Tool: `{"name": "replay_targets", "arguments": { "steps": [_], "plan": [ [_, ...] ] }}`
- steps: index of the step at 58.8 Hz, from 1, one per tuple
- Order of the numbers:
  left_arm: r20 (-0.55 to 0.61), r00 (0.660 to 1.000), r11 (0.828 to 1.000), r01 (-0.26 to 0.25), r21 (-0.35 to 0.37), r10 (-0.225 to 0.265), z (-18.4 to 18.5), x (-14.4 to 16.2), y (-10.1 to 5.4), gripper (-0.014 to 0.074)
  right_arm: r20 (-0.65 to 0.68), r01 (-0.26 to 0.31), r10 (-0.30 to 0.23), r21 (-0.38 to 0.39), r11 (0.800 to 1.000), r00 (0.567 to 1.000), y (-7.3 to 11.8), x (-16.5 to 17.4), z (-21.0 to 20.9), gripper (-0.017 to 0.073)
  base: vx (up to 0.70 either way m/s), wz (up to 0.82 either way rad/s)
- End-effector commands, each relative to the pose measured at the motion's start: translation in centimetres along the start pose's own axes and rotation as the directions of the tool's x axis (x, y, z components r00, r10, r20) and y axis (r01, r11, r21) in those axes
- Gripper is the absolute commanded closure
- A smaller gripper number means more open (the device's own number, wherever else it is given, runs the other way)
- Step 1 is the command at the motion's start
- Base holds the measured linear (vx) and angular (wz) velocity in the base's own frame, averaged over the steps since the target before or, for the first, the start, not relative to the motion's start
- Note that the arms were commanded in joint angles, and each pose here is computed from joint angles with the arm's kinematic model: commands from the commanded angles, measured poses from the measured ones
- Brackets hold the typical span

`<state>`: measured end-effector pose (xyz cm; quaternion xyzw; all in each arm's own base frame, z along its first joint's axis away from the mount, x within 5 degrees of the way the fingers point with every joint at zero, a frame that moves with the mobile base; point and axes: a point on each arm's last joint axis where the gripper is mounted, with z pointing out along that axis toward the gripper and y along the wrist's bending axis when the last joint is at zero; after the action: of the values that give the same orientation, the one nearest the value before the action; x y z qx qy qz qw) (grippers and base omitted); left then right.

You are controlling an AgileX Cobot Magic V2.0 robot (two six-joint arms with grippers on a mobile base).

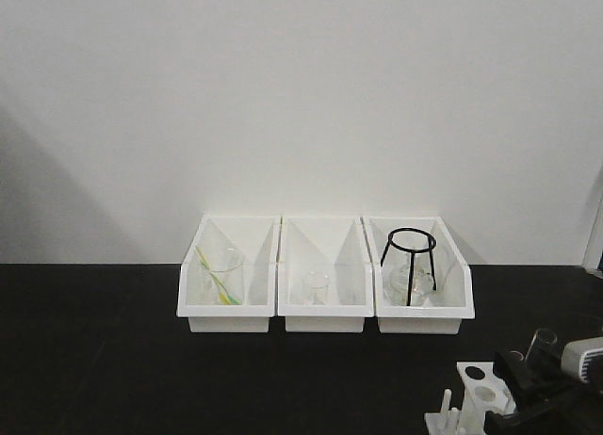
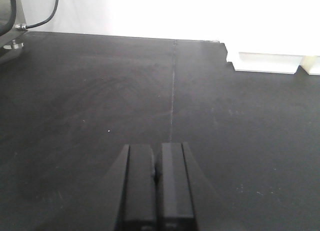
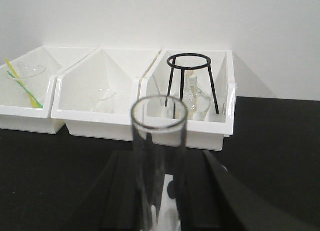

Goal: Flip and reinsert test tube from rack

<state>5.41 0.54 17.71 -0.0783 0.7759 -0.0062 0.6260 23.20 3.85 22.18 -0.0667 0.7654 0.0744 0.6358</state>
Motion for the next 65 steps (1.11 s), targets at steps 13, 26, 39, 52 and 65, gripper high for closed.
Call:
{"name": "replay_targets", "arguments": {
  "steps": [13, 26, 39, 52, 65],
  "plan": [
    [0.096, 0.995, 1.0, 0.001, 0.023, -0.003, -0.1, -0.8, -0.2, 0.06, 0.13, -0.027, 0.027, -0.002, 1.0, 0.991, 0.2, -8.0, -1.8, 0.0571, 0.0, 0.0],
    [0.096, 0.995, 1.0, 0.001, 0.023, -0.003, -0.1, -0.8, -0.2, 0.06, 0.138, -0.005, 0.001, 0.028, 1.0, 0.99, 0.1, -12.4, -2.8, 0.0568, 0.0, 0.0],
    [0.096, 0.995, 1.0, 0.001, 0.023, -0.003, -0.1, -0.8, -0.2, 0.06, 0.07, 0.102, -0.106, 0.058, 0.993, 0.992, 0.0, -13.5, -2.9, 0.0568, 0.0, 0.0],
    [0.096, 0.995, 1.0, 0.001, 0.023, -0.003, -0.1, -0.8, -0.2, 0.06, 0.023, 0.463, -0.465, 0.07, 0.884, 0.885, -0.1, -13.3, -2.9, 0.0568, 0.0, 0.0],
    [0.096, 0.995, 1.0, 0.001, 0.023, -0.003, -0.1, -0.8, -0.2, 0.06, -0.02, 0.775, -0.775, 0.064, 0.629, 0.631, -0.1, -13.2, -2.9, 0.0568, 0.0, 0.0]
  ]
}}
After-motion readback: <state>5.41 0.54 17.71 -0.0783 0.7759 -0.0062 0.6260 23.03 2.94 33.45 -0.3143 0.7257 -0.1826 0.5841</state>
